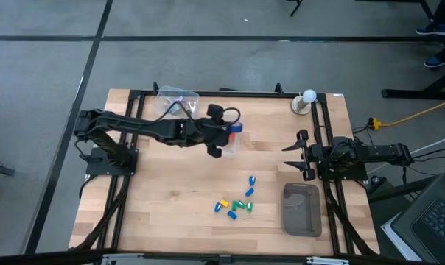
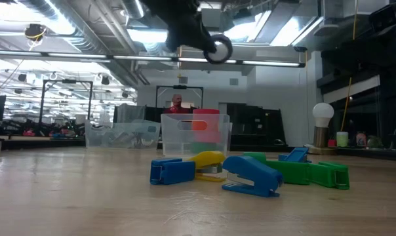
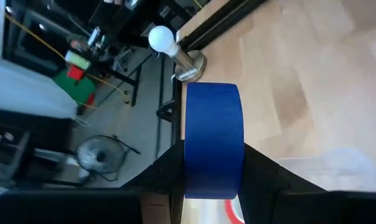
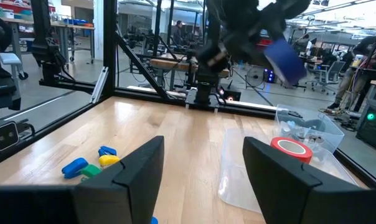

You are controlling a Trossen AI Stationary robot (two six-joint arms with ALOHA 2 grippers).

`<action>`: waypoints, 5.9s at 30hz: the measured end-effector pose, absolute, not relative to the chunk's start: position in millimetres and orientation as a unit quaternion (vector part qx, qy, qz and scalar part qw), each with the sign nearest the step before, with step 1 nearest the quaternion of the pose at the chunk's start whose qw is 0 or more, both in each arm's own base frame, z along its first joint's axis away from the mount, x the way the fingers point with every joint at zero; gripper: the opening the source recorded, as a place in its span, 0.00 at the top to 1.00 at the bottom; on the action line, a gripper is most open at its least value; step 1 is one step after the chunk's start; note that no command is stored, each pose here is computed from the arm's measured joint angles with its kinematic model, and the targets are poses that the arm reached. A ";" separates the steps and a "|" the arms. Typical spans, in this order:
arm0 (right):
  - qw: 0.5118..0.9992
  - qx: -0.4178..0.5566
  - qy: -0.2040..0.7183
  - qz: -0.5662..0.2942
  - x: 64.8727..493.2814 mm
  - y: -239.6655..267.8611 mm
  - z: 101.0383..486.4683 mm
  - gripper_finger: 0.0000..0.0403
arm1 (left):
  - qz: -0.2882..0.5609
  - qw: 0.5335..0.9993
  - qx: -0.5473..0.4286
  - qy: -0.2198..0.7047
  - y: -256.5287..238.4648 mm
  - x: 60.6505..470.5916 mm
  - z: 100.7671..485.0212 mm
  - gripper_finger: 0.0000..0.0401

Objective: Pick and place Stapler, Stapler remover, tape
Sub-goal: Put the blue tape into the bottom transparent bin

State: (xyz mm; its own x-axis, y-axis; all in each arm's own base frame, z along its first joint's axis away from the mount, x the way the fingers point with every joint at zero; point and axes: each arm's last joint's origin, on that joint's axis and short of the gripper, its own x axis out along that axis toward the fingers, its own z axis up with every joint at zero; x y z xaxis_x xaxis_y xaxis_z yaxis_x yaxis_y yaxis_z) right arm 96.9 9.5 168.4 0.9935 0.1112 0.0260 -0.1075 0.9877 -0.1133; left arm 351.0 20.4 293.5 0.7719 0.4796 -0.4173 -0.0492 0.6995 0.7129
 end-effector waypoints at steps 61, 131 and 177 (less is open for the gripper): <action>0.997 -0.056 -0.016 0.055 96.9 9.5 168.4 0.44 | 0.184 0.822 0.393 0.367 54.9 371.5 253.4 0.72; 0.997 -0.056 -0.016 0.055 96.9 9.5 168.4 0.44 | 0.178 0.794 0.425 0.397 55.6 376.8 238.6 0.71; 0.997 -0.056 -0.016 0.055 96.9 9.5 168.4 0.44 | 0.135 0.751 0.455 0.460 63.6 375.8 216.4 0.71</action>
State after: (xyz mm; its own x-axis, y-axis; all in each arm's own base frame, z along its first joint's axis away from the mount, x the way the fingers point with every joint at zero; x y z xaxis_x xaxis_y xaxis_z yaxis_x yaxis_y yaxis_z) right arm 96.9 9.5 168.4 0.9934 0.1115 0.0261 -0.1078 0.9876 -0.1137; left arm 375.8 63.6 216.4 0.5407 0.6208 -0.5676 0.2155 0.5500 0.8069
